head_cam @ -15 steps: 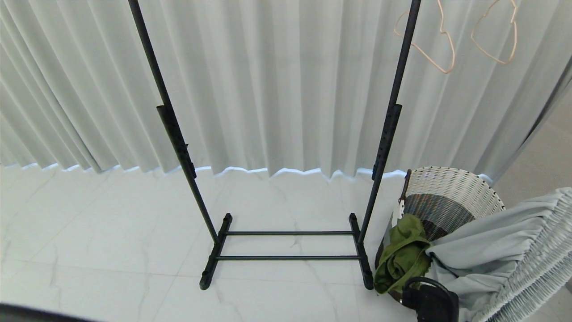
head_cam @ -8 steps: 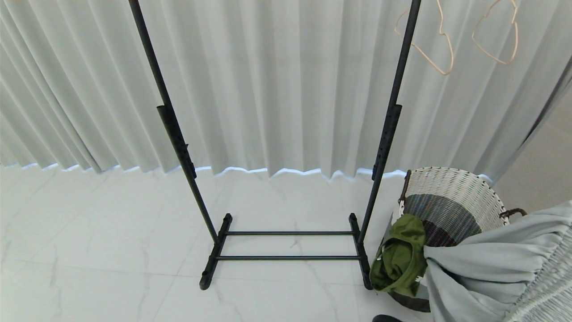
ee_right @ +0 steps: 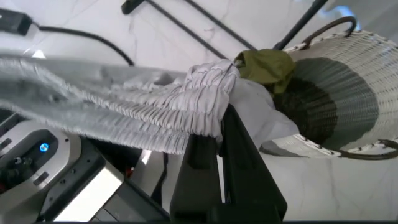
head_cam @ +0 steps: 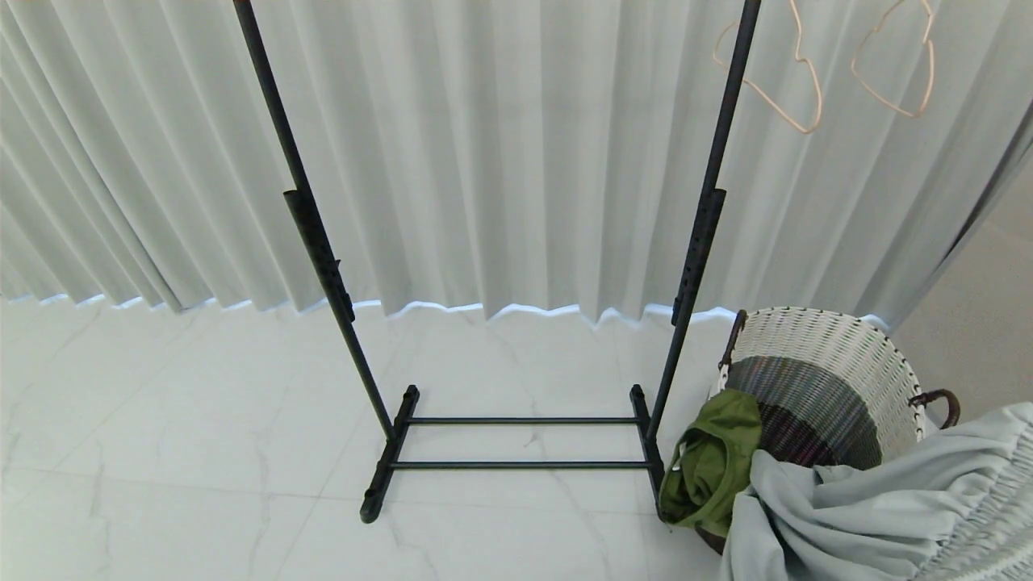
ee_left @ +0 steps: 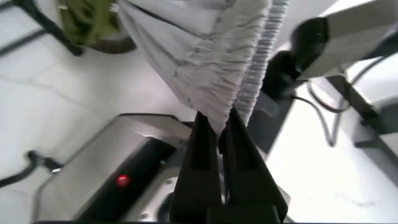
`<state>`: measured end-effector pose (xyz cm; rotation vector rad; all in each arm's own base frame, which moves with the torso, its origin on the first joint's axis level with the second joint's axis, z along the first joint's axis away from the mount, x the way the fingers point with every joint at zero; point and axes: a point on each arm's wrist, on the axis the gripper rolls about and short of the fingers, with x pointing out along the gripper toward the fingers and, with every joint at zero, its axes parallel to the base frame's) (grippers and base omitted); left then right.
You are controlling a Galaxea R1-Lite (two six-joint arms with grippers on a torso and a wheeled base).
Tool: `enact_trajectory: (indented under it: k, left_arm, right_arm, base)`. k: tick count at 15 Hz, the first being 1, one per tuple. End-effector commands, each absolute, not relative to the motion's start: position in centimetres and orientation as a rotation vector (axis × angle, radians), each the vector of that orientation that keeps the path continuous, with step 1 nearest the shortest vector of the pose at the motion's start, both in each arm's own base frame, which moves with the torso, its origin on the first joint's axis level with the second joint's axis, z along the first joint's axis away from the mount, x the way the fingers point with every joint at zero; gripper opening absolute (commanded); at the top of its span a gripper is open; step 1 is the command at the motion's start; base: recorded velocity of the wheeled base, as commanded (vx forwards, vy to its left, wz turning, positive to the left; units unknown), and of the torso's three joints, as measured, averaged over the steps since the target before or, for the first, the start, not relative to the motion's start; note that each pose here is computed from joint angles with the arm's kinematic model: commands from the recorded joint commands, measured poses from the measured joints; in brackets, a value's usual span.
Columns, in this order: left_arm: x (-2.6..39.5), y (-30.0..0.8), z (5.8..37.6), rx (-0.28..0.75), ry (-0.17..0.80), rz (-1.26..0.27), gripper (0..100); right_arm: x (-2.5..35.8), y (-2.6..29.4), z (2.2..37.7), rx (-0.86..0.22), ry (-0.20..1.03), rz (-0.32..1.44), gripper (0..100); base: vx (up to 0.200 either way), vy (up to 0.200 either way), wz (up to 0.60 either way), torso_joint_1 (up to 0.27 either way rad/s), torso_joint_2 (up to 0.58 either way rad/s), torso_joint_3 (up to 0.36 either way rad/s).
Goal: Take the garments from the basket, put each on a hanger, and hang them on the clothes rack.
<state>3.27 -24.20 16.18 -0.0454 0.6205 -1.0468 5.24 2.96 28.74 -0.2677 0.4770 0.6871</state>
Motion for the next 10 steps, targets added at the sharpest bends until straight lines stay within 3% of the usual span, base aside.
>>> enact_trajectory:
  k: [1, 7, 10]
  left_arm:
    - [4.4, -22.1, 17.1, -0.078, 0.569, -1.008, 0]
    - [8.2, -19.6, 20.0, -0.200, 0.434, -0.861, 0]
    - [8.7, -18.4, 22.6, -0.227, 0.325, -0.862, 0]
  right_arm:
    - [6.0, 3.4, 27.8, -0.274, 0.508, 0.701, 0]
    - [10.2, 5.5, 26.3, -0.261, 0.420, 0.697, 0]
    - [11.9, 6.3, 27.0, -0.213, 0.341, 0.689, 0]
  base:
    - [0.000, 0.000, 0.00, 0.000, 0.00, 0.000]
    - [0.000, 0.000, 0.00, 0.000, 0.00, 0.000]
    - [0.000, 0.000, 0.00, 0.000, 0.00, 0.000]
